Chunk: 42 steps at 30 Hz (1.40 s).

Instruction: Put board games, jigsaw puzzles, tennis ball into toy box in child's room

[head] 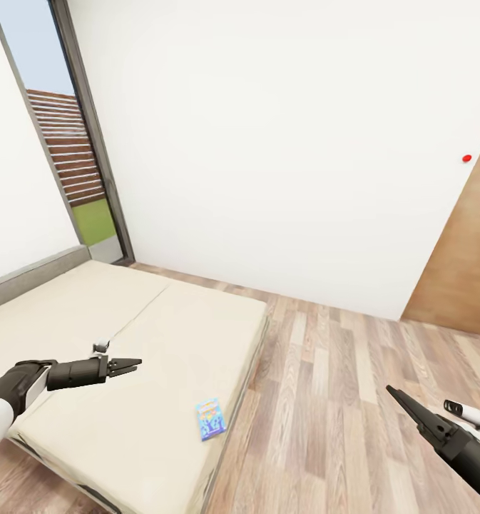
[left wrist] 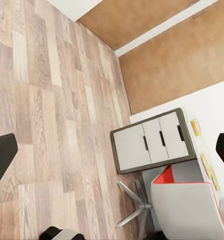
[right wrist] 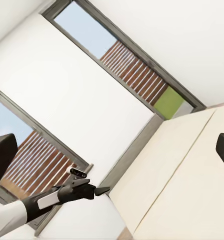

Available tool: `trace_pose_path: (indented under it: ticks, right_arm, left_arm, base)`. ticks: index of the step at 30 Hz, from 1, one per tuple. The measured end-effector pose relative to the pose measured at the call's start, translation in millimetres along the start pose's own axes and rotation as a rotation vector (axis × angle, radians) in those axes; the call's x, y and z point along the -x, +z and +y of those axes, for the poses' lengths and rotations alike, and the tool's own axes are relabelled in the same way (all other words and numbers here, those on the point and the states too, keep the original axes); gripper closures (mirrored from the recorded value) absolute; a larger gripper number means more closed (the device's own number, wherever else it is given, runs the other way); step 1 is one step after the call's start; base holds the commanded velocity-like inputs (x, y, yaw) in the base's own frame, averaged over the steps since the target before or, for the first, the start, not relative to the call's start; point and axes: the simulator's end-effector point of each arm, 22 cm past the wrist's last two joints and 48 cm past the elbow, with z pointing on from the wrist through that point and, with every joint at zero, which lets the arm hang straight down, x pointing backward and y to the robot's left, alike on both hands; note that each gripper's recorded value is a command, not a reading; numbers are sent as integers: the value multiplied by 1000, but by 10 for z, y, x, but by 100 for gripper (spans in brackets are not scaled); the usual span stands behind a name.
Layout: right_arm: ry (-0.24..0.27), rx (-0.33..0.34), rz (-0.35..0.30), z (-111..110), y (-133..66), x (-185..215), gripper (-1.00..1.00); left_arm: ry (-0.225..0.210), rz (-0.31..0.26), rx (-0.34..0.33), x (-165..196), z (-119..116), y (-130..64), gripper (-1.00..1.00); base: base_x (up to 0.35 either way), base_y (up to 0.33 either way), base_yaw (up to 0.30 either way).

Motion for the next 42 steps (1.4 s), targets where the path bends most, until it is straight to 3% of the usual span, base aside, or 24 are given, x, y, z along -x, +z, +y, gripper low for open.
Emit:
trace_pose_path:
  ticks: [42]
  right_arm:
    - [1, -4, 0, -8, -2, -2, -100]
  left_arm:
    - [1, -1, 1, 2, -2, -1, -100]
  base:
    - [30, -22, 31]
